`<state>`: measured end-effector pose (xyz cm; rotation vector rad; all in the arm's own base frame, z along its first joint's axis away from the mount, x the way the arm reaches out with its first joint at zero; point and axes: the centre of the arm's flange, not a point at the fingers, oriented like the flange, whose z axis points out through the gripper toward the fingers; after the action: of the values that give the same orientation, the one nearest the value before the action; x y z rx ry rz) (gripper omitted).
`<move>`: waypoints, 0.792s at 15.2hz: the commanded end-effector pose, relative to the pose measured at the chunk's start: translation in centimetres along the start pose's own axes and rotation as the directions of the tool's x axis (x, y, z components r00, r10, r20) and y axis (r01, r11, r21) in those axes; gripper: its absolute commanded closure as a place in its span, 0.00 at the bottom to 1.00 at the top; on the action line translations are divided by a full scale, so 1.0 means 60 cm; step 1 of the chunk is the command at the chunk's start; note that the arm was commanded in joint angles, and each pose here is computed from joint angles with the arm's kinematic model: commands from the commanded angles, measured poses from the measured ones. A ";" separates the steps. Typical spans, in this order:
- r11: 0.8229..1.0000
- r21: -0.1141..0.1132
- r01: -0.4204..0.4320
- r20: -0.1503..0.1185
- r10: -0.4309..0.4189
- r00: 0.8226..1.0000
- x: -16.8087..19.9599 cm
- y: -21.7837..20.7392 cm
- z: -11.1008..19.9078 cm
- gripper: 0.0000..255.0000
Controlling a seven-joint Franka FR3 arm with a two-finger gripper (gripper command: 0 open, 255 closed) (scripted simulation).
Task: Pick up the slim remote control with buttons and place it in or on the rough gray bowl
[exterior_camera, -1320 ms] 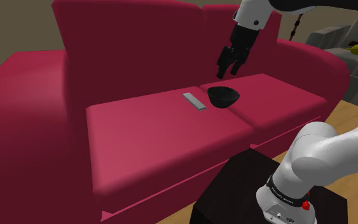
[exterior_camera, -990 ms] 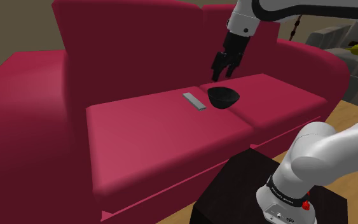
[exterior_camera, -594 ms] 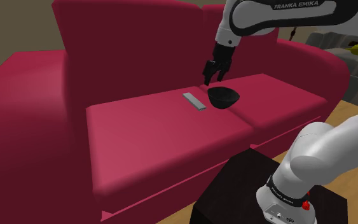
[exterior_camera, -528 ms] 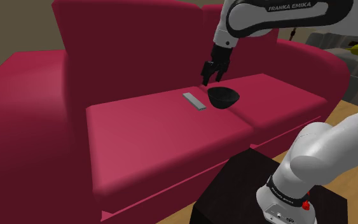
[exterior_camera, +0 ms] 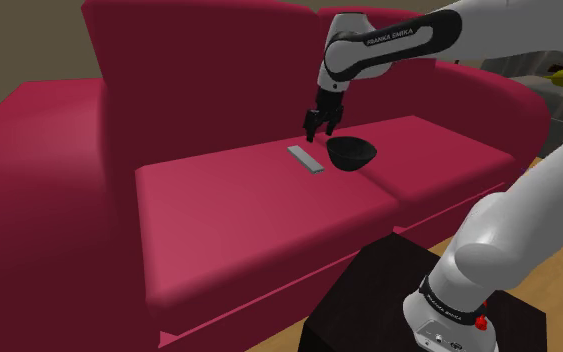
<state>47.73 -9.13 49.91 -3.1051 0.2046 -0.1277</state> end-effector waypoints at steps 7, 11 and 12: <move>0.999 -0.027 -0.017 0.029 0.018 0.999 0.113 0.076 0.113 0.00; 0.999 -0.040 -0.026 0.044 0.027 0.999 0.169 0.115 0.170 0.00; 0.999 -0.044 -0.028 0.048 0.030 0.998 0.183 0.125 0.184 0.00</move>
<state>57.66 -16.94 40.44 -3.1392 0.2500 -0.0549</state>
